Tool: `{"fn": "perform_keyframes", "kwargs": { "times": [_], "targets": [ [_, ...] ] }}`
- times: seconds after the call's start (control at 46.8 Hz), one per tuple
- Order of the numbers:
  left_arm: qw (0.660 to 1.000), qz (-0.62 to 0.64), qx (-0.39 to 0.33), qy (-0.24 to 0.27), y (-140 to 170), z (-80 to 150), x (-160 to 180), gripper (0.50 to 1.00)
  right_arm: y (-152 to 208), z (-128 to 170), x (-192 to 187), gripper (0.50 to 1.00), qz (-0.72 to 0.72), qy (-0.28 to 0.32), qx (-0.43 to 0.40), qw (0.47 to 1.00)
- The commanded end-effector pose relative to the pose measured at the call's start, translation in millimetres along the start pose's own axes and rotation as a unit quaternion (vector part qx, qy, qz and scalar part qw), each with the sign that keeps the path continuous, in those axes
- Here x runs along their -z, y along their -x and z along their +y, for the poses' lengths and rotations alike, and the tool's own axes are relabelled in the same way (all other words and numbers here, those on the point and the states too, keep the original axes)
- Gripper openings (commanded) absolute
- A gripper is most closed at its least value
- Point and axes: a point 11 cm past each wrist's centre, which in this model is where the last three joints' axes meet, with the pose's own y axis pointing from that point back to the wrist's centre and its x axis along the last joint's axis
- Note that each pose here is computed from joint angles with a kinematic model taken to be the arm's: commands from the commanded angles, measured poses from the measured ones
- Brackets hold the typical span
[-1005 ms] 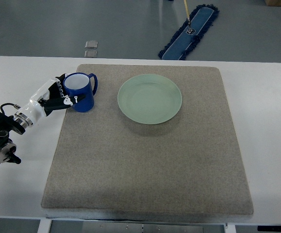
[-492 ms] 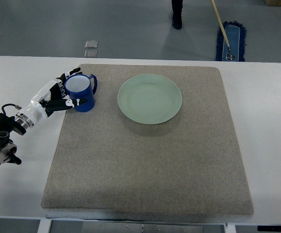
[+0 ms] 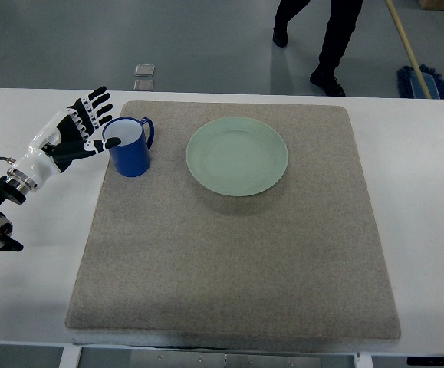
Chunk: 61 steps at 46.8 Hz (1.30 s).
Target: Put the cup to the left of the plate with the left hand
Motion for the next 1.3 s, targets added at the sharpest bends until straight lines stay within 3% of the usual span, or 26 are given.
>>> {"fn": "perform_keyframes", "kwargs": {
  "times": [0.0,0.235,0.449,0.62,0.812,1.283],
  "targets": [
    [1.0,0.027,0.008,0.009,-5.0,2.1,-7.7,0.999,0.0,0.0,-0.1,0.932,0.0,0.0,0.0,1.0],
    [0.996,0.084,0.011,0.017,-31.4,5.5,-39.2,0.996,0.0,0.0,-0.1,0.932,0.0,0.0,0.0,1.0],
    [0.986,0.16,-0.035,0.017,-66.4,7.8,-57.6,0.999,0.0,0.0,-0.1,0.932,0.0,0.0,0.0,1.0],
    [0.975,0.214,-0.059,-0.02,-85.1,10.6,-57.3,0.999,0.0,0.0,-0.1,0.932,0.0,0.0,0.0,1.0],
    [0.961,0.261,-0.072,-0.062,-98.6,11.6,-55.8,0.999,0.0,0.0,-0.1,0.932,0.0,0.0,0.0,1.0],
    [0.948,0.305,-0.061,-0.065,-99.3,2.4,-65.6,0.999,0.0,0.0,-0.1,0.932,0.0,0.0,0.0,1.0]
  ]
}}
